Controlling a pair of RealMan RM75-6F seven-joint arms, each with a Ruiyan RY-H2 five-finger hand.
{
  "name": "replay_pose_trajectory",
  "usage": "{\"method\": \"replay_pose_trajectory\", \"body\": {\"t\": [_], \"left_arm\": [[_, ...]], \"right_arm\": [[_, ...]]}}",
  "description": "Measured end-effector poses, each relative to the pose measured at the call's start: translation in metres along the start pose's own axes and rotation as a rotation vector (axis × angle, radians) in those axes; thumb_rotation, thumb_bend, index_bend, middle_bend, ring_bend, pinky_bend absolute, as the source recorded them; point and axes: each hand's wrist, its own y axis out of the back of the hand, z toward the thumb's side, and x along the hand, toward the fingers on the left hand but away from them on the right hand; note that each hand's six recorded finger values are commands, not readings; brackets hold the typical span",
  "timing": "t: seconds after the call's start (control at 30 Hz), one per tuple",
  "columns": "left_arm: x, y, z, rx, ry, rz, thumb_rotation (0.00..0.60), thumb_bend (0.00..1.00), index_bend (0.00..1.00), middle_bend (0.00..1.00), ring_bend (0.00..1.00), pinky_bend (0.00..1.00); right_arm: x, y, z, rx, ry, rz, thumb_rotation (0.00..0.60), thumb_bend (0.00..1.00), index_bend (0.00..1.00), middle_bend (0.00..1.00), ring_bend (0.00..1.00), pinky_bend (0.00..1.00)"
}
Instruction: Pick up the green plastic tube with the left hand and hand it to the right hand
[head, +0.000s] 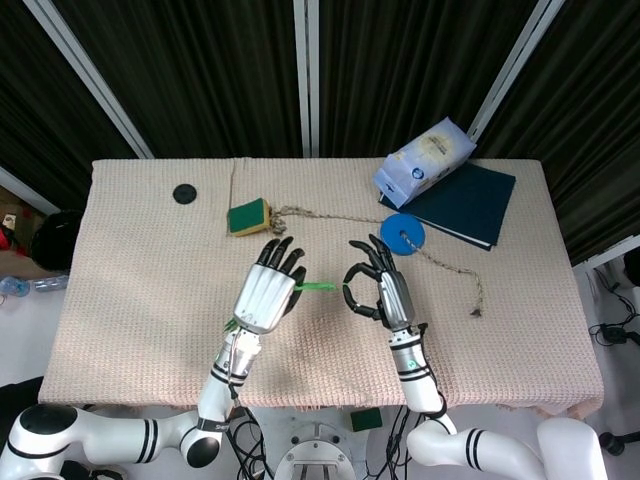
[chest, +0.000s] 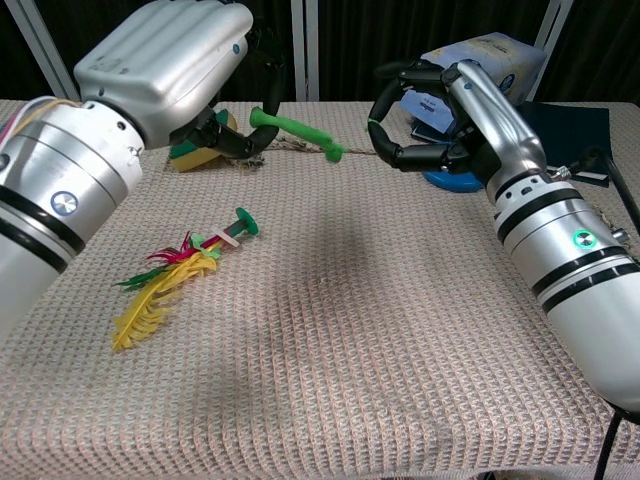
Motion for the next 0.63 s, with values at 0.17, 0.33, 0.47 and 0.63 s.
{"method": "replay_pose_trajectory", "body": {"t": [0.17, 0.33, 0.47, 0.63], "left_arm": [[-0.003, 0.002, -0.007, 0.002, 0.010, 0.004, 0.600, 0.40, 0.61, 0.31, 0.15, 0.21], [-0.011, 0.006, -0.025, -0.003, 0.057, 0.017, 0.600, 0.40, 0.61, 0.31, 0.15, 0.21], [-0.017, 0.010, -0.040, -0.002, 0.092, 0.028, 0.600, 0.40, 0.61, 0.31, 0.15, 0.21], [-0.022, 0.013, -0.046, -0.009, 0.104, 0.036, 0.600, 0.40, 0.61, 0.31, 0.15, 0.21]], "right_arm": [[0.002, 0.011, -0.002, 0.033, 0.005, -0.024, 0.600, 0.44, 0.59, 0.14, 0.00, 0.00], [0.005, 0.034, -0.006, 0.054, 0.000, -0.078, 0.600, 0.44, 0.60, 0.14, 0.00, 0.00], [0.007, 0.051, -0.008, 0.058, -0.008, -0.118, 0.600, 0.44, 0.60, 0.14, 0.00, 0.00], [0.009, 0.056, -0.010, 0.052, -0.016, -0.124, 0.600, 0.44, 0.60, 0.14, 0.00, 0.00]]}}
